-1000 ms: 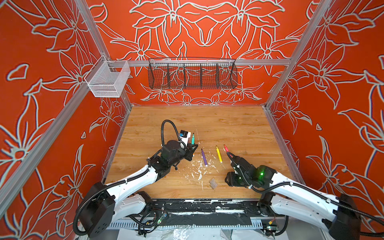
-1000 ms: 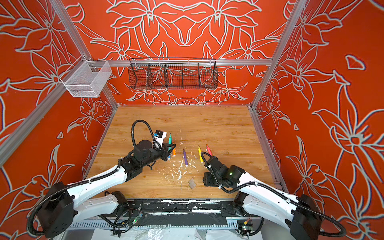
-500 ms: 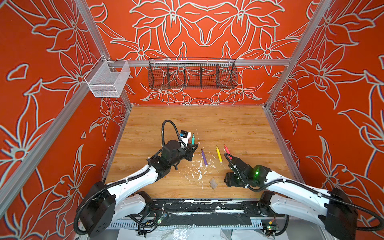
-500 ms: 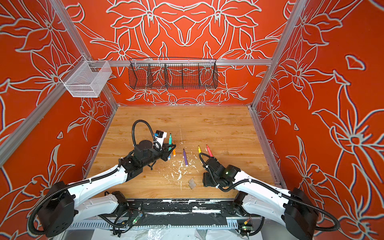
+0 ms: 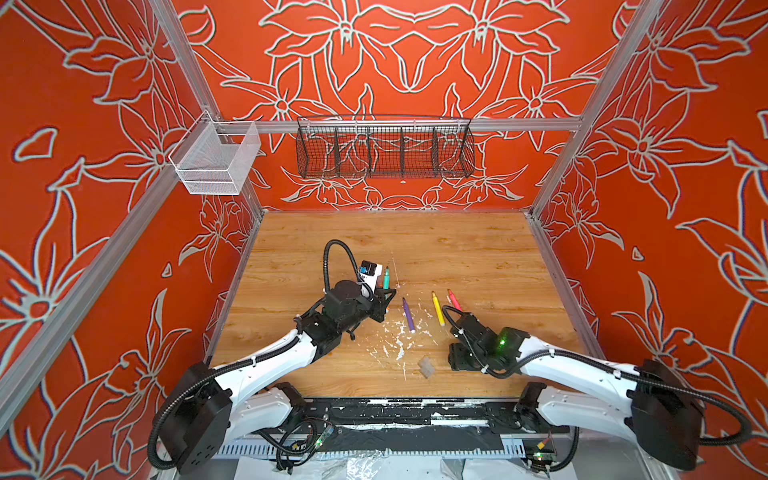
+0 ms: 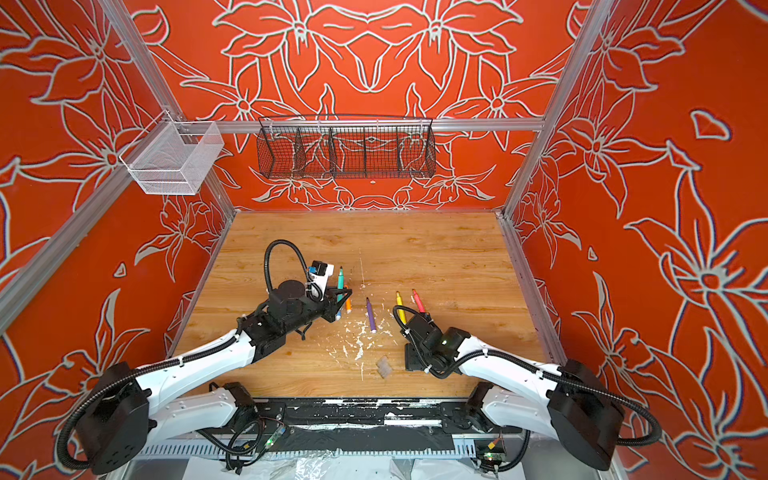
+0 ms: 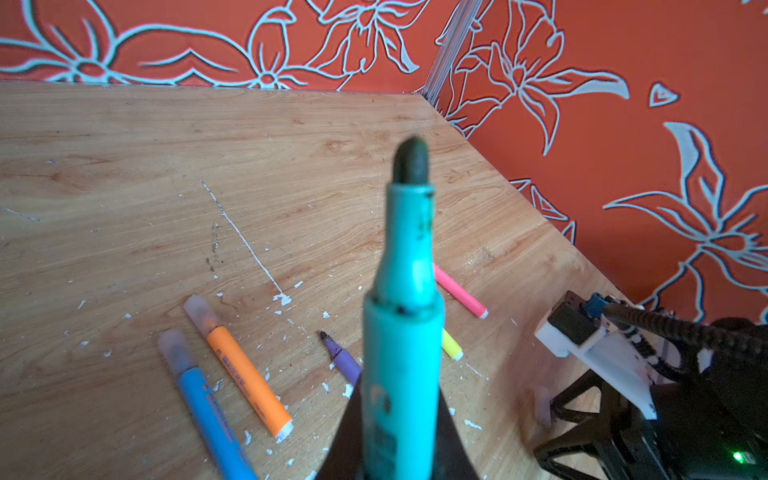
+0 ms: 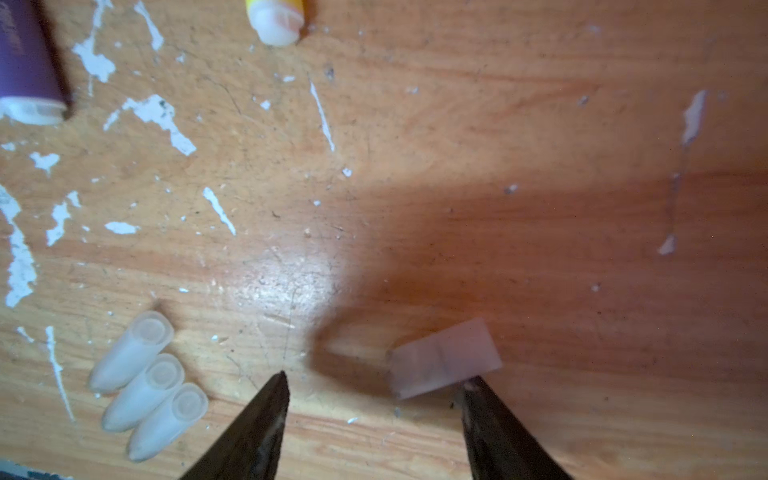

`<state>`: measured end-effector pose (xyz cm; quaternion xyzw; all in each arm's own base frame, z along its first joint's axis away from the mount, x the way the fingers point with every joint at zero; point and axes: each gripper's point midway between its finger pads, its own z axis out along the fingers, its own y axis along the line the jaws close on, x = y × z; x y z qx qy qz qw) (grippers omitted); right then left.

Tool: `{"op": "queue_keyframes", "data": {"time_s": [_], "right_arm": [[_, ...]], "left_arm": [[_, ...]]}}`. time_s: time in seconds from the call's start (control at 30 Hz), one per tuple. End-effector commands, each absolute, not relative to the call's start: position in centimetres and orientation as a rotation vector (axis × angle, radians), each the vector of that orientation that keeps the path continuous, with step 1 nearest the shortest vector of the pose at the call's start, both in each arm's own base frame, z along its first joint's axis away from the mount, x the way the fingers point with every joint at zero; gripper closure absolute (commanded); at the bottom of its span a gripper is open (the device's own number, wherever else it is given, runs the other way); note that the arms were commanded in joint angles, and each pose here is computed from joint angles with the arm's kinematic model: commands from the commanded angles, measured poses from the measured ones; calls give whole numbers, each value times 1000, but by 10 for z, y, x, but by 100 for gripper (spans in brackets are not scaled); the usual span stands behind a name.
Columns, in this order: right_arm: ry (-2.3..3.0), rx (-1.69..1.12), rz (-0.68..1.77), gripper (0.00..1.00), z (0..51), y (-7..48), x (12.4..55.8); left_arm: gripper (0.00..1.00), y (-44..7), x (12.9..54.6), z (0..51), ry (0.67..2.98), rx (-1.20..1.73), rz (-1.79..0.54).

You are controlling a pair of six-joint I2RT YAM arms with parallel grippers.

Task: Insert the pens into the pen caps
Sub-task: 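Lower the right gripper and close it on a translucent cap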

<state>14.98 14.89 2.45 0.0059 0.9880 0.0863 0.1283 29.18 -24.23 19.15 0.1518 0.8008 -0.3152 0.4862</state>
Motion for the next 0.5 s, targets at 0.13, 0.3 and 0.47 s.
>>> {"op": "queue_keyframes", "data": {"time_s": [0.13,0.3,0.47], "right_arm": [[2848,13,128,38,18,141,159],[2856,9,86,47,14,138,160],[2859,10,46,52,13,134,161]], "left_arm": [[100,-246,295,202,1913,380,-776],[100,-247,295,201,1915,382,-776],[100,-247,296,202,1914,381,-776]]}}
